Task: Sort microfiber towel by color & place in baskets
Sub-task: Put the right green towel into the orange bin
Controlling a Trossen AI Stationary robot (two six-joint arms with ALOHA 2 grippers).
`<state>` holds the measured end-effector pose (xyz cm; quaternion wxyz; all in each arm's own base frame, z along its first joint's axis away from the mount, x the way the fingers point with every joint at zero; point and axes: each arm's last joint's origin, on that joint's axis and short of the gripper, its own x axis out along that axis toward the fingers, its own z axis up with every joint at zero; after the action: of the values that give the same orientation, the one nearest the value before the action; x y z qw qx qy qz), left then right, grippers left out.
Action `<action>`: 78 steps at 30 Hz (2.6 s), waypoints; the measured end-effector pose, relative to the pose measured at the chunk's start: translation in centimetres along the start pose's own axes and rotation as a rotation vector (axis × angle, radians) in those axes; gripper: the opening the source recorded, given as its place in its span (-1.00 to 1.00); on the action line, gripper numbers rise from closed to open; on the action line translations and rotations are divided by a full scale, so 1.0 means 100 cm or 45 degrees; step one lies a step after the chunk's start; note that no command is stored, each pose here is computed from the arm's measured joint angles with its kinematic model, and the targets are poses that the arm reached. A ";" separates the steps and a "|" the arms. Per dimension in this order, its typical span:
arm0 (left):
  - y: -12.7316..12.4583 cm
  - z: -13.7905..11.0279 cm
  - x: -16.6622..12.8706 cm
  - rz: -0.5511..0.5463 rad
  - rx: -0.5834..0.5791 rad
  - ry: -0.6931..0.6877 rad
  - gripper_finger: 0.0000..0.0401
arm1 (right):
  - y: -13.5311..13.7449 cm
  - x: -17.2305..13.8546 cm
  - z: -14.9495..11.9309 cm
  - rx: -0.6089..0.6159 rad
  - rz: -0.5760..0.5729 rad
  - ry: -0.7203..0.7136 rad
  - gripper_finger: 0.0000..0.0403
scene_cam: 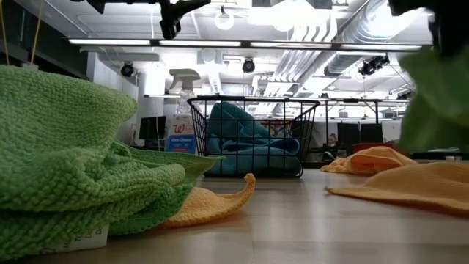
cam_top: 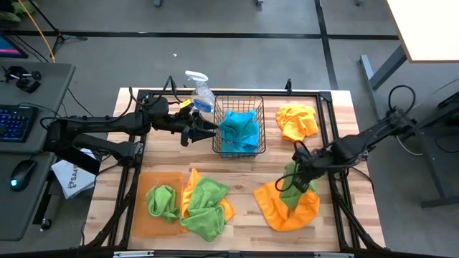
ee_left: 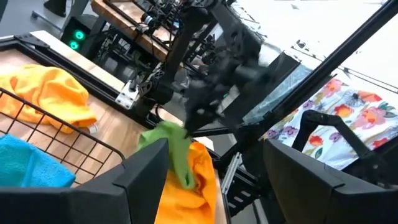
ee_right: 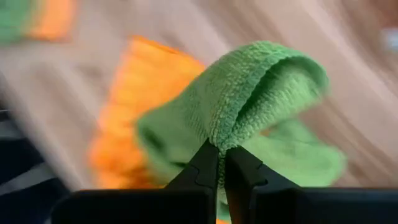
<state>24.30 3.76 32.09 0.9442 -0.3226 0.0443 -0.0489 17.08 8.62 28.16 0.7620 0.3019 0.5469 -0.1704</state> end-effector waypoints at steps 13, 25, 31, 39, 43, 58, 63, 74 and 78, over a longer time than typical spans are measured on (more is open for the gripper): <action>-0.003 -0.003 0.009 -0.061 -0.084 -0.018 0.25 | 0.034 -0.078 0.025 -0.325 0.454 -0.410 -0.99; -0.025 0.030 0.071 -0.401 -0.002 -0.029 0.25 | 0.040 -0.095 0.070 -0.367 0.598 -0.860 -1.00; -0.032 0.052 0.101 -0.516 0.095 0.028 0.25 | 0.038 -0.107 0.090 -0.404 0.691 -1.053 -1.00; -0.022 0.053 0.130 -0.362 0.214 0.067 0.25 | 0.044 -0.113 0.097 -0.446 0.801 -1.135 -1.00; -0.027 0.053 0.136 -0.425 0.212 0.081 0.25 | 0.043 -0.112 0.098 -0.447 0.736 -1.167 -1.00; -0.031 0.048 0.136 -0.463 0.294 0.127 0.25 | 0.045 -0.114 0.112 -0.463 0.764 -1.293 -1.00; -0.031 0.048 0.136 -0.465 0.357 0.115 0.22 | 0.047 -0.113 0.113 -0.460 0.767 -1.292 -1.00; -0.017 0.046 0.133 -0.393 0.363 0.236 -0.94 | 0.047 -0.118 0.115 -0.389 0.770 -1.382 -0.58; -0.016 0.050 0.112 -0.297 0.362 0.351 -0.98 | 0.046 -0.119 0.115 -0.354 0.744 -1.400 -0.23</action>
<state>35.89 4.16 36.46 0.9531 -0.1795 0.1280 -0.2073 24.13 3.80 43.11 0.9785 0.2054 -0.0119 -0.0129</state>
